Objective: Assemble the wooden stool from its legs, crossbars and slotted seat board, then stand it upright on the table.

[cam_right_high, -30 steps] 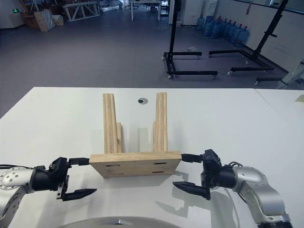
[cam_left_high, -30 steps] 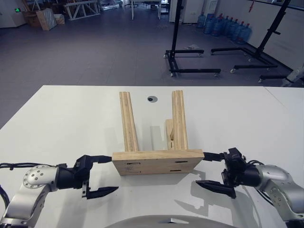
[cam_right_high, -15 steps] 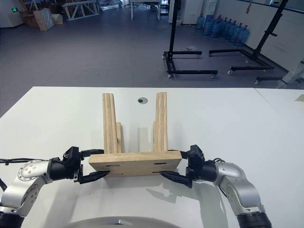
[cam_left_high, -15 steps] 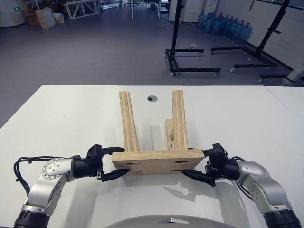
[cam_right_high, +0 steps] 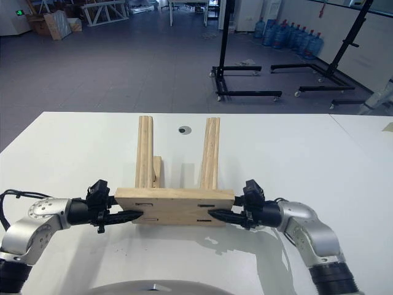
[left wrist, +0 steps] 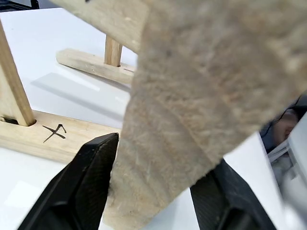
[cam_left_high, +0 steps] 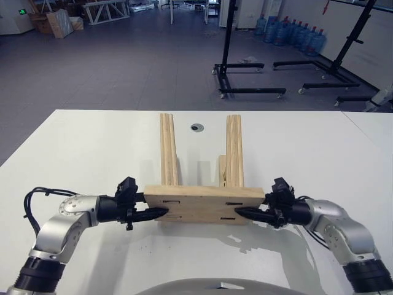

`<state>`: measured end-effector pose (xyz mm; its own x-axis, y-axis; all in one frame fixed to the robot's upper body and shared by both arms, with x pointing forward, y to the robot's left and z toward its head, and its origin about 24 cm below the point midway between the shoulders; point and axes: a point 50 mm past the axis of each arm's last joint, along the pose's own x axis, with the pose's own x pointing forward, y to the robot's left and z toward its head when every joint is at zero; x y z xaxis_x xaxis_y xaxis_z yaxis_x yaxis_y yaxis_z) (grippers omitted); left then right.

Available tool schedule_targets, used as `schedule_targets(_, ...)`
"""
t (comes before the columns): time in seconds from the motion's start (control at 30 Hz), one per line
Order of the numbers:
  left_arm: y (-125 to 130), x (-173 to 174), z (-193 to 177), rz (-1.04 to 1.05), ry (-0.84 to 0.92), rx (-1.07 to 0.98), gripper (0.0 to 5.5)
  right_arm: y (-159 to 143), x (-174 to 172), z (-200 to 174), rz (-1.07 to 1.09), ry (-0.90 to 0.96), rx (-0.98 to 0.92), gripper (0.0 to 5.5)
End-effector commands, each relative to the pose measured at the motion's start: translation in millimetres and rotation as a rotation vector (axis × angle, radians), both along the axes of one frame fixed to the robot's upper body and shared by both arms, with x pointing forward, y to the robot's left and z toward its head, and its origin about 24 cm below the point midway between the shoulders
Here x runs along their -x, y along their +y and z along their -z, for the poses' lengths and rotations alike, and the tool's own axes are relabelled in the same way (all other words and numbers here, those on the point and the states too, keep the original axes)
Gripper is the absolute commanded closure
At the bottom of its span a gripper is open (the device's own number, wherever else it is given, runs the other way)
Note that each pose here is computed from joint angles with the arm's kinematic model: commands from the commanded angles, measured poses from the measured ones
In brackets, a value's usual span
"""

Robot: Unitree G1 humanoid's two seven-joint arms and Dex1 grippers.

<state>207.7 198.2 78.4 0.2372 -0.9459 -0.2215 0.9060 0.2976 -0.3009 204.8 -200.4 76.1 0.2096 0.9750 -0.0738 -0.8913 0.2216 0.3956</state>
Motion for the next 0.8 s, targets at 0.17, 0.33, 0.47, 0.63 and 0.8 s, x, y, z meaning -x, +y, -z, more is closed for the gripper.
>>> schedule_targets(0.17, -18, -46, -68, -0.162, 0.165, 0.221, 3.31, 22, -37, -71, 0.076, 0.197, -0.235, 3.49)
schedule_targets(0.33, -19, -94, -112, -0.386, 0.308, 0.357, 3.32, 32, -87, -104, 0.345, 0.401, -0.375, 3.72)
schedule_targets(0.47, -34, -108, -126, -0.476, 0.376, 0.356, 3.35, 54, -103, -120, 0.502, 0.536, -0.405, 3.88)
schedule_targets(0.63, -50, -115, -130, -0.602, 0.439, 0.350, 3.36, 66, -107, -123, 0.573, 0.638, -0.372, 3.96)
schedule_targets(0.8, -63, -126, -135, -0.739, 0.538, 0.366, 3.71, 65, -118, -109, 0.598, 0.748, -0.357, 3.99)
